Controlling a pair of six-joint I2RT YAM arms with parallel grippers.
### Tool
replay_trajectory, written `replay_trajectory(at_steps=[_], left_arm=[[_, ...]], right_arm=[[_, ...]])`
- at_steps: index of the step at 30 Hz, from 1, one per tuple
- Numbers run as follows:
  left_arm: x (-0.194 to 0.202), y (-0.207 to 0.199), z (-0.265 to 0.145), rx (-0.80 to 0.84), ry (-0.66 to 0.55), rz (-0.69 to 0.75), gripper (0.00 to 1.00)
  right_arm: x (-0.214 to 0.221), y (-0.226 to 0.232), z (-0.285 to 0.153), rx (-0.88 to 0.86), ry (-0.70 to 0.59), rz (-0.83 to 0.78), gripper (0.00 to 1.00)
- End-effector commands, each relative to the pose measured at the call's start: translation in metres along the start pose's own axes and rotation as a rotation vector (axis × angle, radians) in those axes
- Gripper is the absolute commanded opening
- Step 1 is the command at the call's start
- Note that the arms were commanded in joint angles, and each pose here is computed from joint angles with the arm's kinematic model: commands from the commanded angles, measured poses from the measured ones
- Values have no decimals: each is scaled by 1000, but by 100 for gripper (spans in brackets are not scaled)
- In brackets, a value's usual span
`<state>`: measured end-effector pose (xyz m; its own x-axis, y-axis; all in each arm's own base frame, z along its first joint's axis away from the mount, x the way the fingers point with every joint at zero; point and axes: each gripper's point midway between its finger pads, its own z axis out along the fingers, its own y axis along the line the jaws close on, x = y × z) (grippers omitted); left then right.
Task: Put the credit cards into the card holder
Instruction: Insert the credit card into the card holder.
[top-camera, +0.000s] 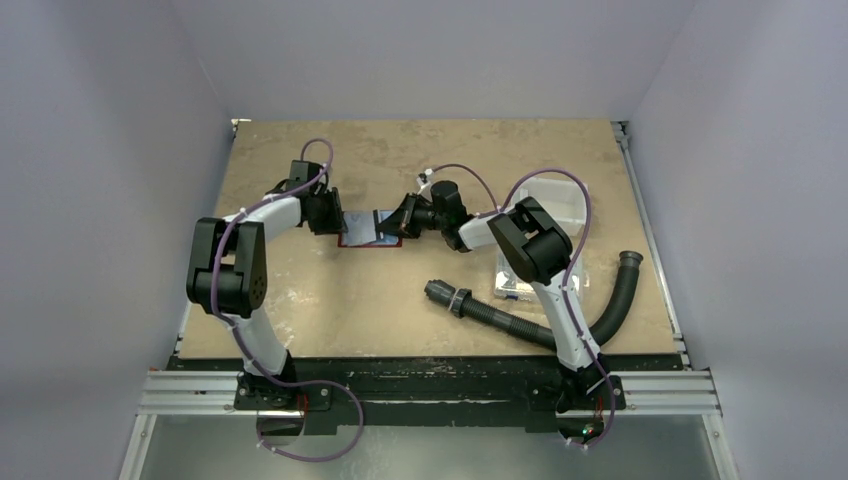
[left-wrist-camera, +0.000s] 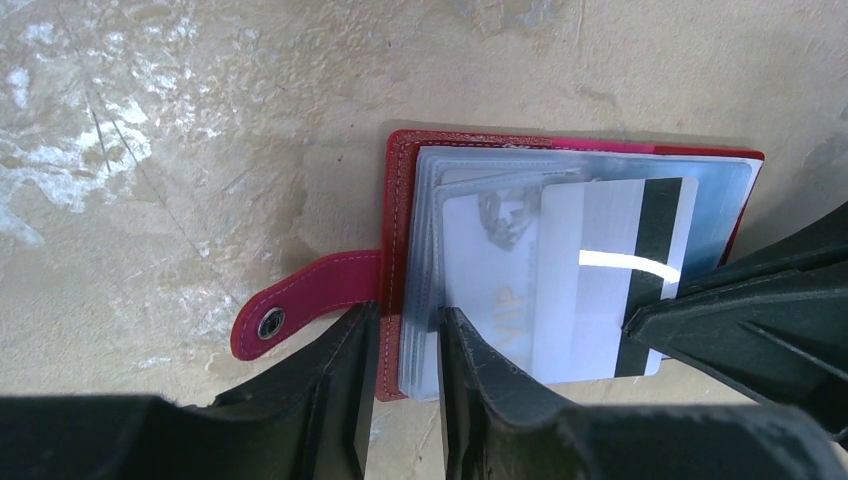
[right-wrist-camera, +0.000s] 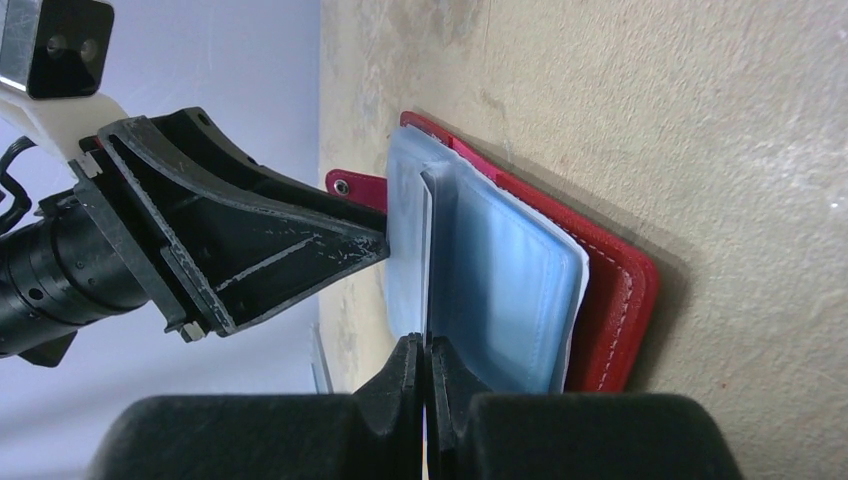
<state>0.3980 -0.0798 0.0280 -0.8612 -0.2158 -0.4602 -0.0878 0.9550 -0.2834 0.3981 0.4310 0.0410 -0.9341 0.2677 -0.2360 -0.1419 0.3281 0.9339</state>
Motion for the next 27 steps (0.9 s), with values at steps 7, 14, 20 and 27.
replay_trajectory(at_steps=[7,14,20,27], left_arm=[[39,-8,-12,50,78,-28,29],[47,-9,-39,57,51,-45,30],[55,7,-68,-4,26,-121,36],[82,31,-80,-102,-19,-343,18]], right_arm=[[18,1,11,-17,99,-18,0],[42,10,15,-62,188,-50,0],[59,8,14,-63,308,-112,0],[80,10,8,-55,403,-159,0]])
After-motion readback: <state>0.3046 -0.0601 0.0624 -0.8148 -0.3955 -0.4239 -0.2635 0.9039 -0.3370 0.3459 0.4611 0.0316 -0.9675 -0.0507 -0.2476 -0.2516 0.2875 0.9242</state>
